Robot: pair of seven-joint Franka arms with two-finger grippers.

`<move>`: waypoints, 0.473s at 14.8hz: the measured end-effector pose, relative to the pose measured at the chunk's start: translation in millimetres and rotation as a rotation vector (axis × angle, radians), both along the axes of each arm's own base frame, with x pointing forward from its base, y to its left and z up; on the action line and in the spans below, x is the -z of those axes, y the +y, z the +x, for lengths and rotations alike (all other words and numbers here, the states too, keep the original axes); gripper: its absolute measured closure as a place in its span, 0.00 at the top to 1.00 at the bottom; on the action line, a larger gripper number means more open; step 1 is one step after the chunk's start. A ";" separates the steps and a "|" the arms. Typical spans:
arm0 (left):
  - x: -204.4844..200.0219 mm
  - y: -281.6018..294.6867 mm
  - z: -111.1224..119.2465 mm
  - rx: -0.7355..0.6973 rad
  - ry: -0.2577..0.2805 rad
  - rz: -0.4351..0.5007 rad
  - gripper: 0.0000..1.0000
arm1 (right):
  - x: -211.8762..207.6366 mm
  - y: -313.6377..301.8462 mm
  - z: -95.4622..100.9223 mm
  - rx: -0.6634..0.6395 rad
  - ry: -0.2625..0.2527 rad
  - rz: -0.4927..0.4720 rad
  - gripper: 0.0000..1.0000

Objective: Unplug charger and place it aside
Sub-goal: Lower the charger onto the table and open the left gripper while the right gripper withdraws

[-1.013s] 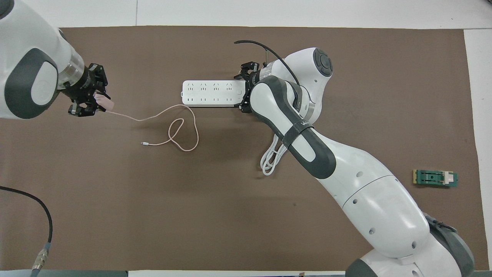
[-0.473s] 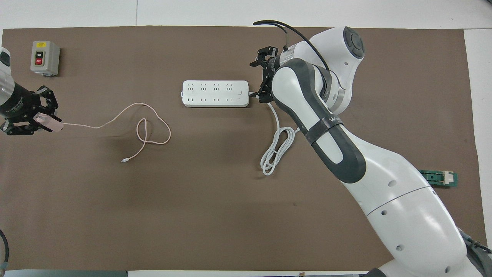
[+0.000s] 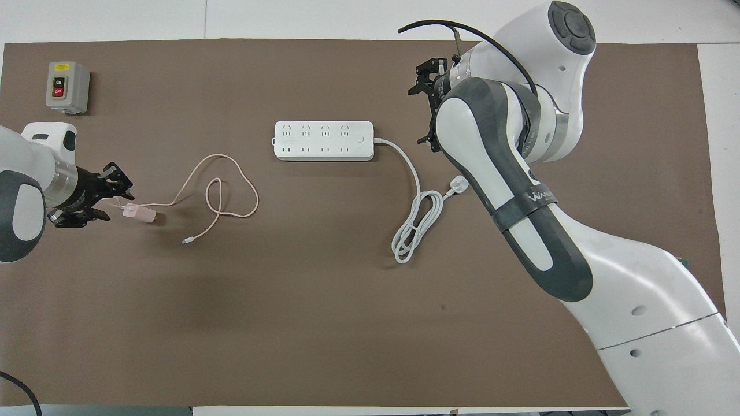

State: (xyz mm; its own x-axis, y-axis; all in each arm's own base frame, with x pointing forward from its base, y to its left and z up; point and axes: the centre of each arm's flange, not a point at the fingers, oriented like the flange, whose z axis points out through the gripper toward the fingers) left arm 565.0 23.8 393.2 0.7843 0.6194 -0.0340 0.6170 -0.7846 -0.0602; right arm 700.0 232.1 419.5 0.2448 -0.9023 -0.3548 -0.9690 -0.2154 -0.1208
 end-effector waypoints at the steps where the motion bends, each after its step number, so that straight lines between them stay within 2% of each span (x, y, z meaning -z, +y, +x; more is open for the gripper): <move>1: -6.5 0.0 1.9 0.041 -0.012 -0.002 0.77 | -13.9 -11.2 -3.1 -0.058 -0.011 -0.026 1.00; 3: -17.2 -0.3 5.1 0.131 -0.029 -0.004 0.98 | -47.0 -36.9 -12.9 -0.190 -0.033 -0.082 1.00; 7: -51.8 -9.8 10.5 0.288 -0.011 -0.011 1.00 | -119.3 -67.3 -49.0 -0.491 -0.073 -0.183 1.00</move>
